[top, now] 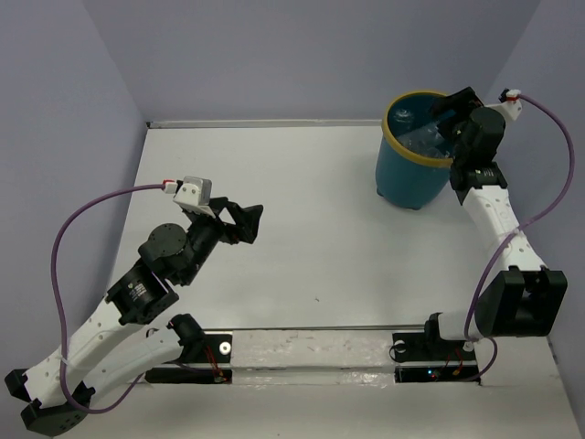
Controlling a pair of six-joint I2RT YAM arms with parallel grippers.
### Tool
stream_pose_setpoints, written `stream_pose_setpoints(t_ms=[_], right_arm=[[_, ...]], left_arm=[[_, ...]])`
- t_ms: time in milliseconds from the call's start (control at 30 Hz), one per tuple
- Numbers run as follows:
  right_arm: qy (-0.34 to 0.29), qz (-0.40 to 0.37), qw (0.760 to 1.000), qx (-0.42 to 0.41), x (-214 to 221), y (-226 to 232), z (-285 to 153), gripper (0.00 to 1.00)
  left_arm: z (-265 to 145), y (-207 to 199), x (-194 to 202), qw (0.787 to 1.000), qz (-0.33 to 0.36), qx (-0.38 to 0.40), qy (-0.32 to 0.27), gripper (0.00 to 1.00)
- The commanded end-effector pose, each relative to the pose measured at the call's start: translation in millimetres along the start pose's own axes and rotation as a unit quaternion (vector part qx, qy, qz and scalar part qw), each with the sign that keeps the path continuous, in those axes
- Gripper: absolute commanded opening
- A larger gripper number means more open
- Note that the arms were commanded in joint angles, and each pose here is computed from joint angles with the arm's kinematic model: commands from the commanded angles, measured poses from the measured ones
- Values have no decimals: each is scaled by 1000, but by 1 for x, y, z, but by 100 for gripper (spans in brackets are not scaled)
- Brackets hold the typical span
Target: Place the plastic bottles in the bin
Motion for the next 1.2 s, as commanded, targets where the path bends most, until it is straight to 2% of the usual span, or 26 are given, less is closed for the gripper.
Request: stream_pose_setpoints(t_ms=[0, 200, 300, 333, 367, 400, 500, 533, 600, 633, 700, 833, 1000, 1167], right_arm=[[-13, 13, 999, -32, -20, 24, -22, 85], [-10, -12, 991, -134, -45, 64, -72, 80], [35, -11, 972, -232, -42, 87, -116, 65], [59, -12, 958, -281, -41, 97, -141, 97], [71, -12, 951, -302, -38, 98, -152, 100], [102, -9, 943, -317, -25, 92, -161, 100], [137, -12, 920, -367, -10, 83, -194, 100], [176, -16, 900, -398, 0, 83, -209, 100], [195, -11, 879, -436, 5, 81, -232, 100], [237, 9, 869, -434, 23, 66, -238, 100], [253, 18, 845, -470, 29, 61, -259, 100], [262, -1, 839, -477, 42, 43, -272, 100], [227, -29, 839, -493, 24, 55, -292, 100], [194, -33, 847, -493, 8, 64, -302, 100]], left_arm=[[4, 1, -5, 1000, -2, -13, -13, 99], [6, 6, -2, 999, 0, -35, -9, 99], [7, 8, -2, 999, -3, -42, -11, 99], [6, 8, -4, 999, -5, -41, -19, 99], [6, 8, -4, 999, -8, -39, -22, 99], [6, 6, -8, 999, -16, -36, -32, 99], [5, 3, -11, 998, -26, -24, -43, 99], [5, 2, -15, 998, -35, -21, -49, 99], [5, 1, -18, 998, -40, -20, -54, 99], [4, 1, -23, 997, -45, -18, -58, 99], [3, 0, -26, 997, -49, -18, -62, 99], [-4, 0, -42, 994, -66, -11, -82, 99], [-16, 1, -56, 991, -83, 0, -101, 99], [-33, 14, -51, 987, -114, -24, -115, 99]])
Point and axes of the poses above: each gripper's point midway between its finger pads, its own z axis out along the fingers, its own y axis along the line the jaws close on, x = y × z, the point moved 5 cm from there along -z, back along the fingers, and after that the axes turned 11 degrees about z, right-handed, at the moved point
